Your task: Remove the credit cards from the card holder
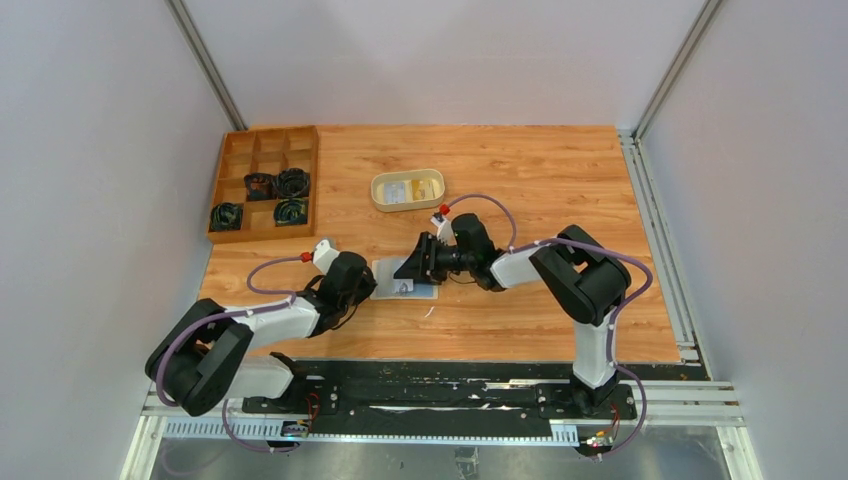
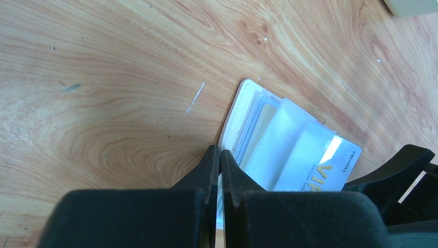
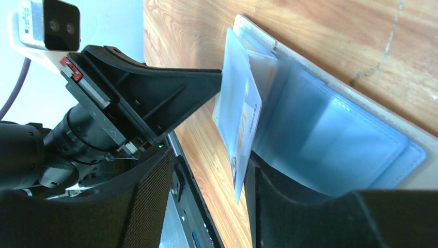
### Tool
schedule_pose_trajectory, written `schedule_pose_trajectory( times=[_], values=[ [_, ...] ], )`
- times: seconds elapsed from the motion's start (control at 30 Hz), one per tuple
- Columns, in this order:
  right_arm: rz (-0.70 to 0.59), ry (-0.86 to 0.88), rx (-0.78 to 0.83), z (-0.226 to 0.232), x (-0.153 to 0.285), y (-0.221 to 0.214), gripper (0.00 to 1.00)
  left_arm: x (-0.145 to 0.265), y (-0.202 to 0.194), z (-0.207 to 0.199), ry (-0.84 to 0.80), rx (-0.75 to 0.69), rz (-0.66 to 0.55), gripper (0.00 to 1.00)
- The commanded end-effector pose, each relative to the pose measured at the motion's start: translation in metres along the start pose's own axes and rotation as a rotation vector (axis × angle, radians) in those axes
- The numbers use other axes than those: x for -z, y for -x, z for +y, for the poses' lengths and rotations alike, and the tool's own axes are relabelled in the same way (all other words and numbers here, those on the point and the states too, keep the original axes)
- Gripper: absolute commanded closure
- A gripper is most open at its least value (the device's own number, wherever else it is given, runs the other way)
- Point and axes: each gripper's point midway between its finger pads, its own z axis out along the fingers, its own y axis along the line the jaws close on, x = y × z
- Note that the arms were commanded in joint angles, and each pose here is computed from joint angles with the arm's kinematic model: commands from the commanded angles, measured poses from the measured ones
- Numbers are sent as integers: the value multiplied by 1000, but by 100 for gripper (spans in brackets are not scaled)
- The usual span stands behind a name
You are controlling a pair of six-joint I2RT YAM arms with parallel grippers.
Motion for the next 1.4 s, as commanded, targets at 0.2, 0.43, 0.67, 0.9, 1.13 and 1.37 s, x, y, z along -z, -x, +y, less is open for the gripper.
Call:
schedule_pose_trajectory(
  times=[0.2,0.43,0.67,0.9,1.13,1.37],
  values=[
    [16,-62,-28,-28,17,-14,73,3,-25,58,188,-108,76,100],
    [30,-113,-31,-44,35,-25,100,4,-23,57,181,-111,68,100],
    [60,-206,60,-45,59,-19,100,5,-19,56,185,-127,58,100],
    [32,-234,180,-17,75,19,100,5,-19,56,186,-133,57,100],
    [-14,-193,262,11,69,77,100,5,-15,49,172,-153,54,100],
    [0,-211,310,23,50,137,100,6,-10,43,159,-173,47,100]
  ],
)
